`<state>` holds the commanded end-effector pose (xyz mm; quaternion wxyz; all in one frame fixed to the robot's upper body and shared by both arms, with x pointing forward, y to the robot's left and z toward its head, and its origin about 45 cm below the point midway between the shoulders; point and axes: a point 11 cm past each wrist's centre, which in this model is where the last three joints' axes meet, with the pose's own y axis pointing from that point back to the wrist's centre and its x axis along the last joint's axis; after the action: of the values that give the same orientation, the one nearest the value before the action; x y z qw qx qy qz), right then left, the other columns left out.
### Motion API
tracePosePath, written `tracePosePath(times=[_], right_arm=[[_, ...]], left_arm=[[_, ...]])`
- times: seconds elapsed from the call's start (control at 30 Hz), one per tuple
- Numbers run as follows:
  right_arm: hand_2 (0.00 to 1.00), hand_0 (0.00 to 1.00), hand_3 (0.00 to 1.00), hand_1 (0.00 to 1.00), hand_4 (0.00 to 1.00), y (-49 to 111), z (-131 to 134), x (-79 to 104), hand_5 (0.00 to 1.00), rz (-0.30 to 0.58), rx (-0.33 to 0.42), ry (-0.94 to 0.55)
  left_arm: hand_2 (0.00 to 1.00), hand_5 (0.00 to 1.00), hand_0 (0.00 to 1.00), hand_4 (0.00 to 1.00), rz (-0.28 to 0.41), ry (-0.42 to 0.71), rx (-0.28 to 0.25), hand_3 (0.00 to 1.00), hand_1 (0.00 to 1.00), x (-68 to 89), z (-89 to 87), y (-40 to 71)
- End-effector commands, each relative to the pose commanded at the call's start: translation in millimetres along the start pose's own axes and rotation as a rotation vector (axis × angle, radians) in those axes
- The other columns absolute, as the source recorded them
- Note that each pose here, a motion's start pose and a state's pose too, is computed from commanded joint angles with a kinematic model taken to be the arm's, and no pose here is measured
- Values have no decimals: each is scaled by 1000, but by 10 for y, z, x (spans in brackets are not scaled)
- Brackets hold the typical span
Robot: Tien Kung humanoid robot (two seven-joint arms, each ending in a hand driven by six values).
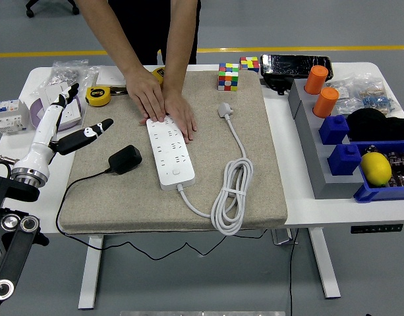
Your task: Pick up the plug,place it near the board,insert it into the board,press the button
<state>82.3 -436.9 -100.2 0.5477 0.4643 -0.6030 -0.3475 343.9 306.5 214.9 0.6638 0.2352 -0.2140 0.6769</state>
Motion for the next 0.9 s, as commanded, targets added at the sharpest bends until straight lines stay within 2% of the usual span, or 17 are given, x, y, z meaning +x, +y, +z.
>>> tracePosePath(times=[0.03, 0.23, 0.27, 0.43, 0.47, 0.63, 0.67, 0.83, 0.87, 0.9], right_arm=[[741, 841, 775, 752, 998, 0, -2, 2, 876, 0, 0, 0], [741, 841, 775, 752, 998, 0, -15, -2, 876, 0, 3, -2], [741, 841, 775, 752, 998, 0, -18, -2, 876, 0, 3, -2], [741, 841, 775, 752, 998, 0, -12, -13, 876, -2, 2, -4], [741, 841, 775, 752, 998, 0, -7, -15, 876, -2, 1, -4], [741, 841, 775, 752, 998, 0, 15, -21, 876, -3, -4, -4], [741, 841, 775, 752, 998, 0, 18, -22, 876, -3, -5, -4], [741, 841, 775, 752, 998, 0, 10, -22, 876, -3, -3, -3], [741, 843, 774, 752, 998, 0, 6, -23, 876, -3, -3, -3], [741, 843, 774, 752, 998, 0, 2, -23, 876, -4, -2, -3]], left_arm=[[998, 267, 998, 998, -5, -18, 3, 998, 998, -8, 1, -3], [998, 267, 998, 998, -60, -138, 10, 998, 998, -136, 21, -53], [998, 117, 998, 998, -77, -168, 12, 998, 998, -183, 28, -73], [998, 117, 998, 998, -171, -220, 32, 998, 998, -453, -24, -146], [988, 23, 998, 998, -190, -220, 38, 974, 998, -504, -40, -152], [988, 23, 998, 998, -254, -215, 66, 974, 998, -706, -132, -185], [957, 2, 998, 998, -258, -215, 70, 951, 998, -727, -147, -193], [957, 2, 998, 998, -252, -219, 89, 951, 998, -784, -230, -250], [913, 2, 998, 998, -250, -222, 95, 899, 987, -795, -254, -262], [913, 2, 998, 998, -248, -225, 100, 899, 987, -805, -275, -271]])
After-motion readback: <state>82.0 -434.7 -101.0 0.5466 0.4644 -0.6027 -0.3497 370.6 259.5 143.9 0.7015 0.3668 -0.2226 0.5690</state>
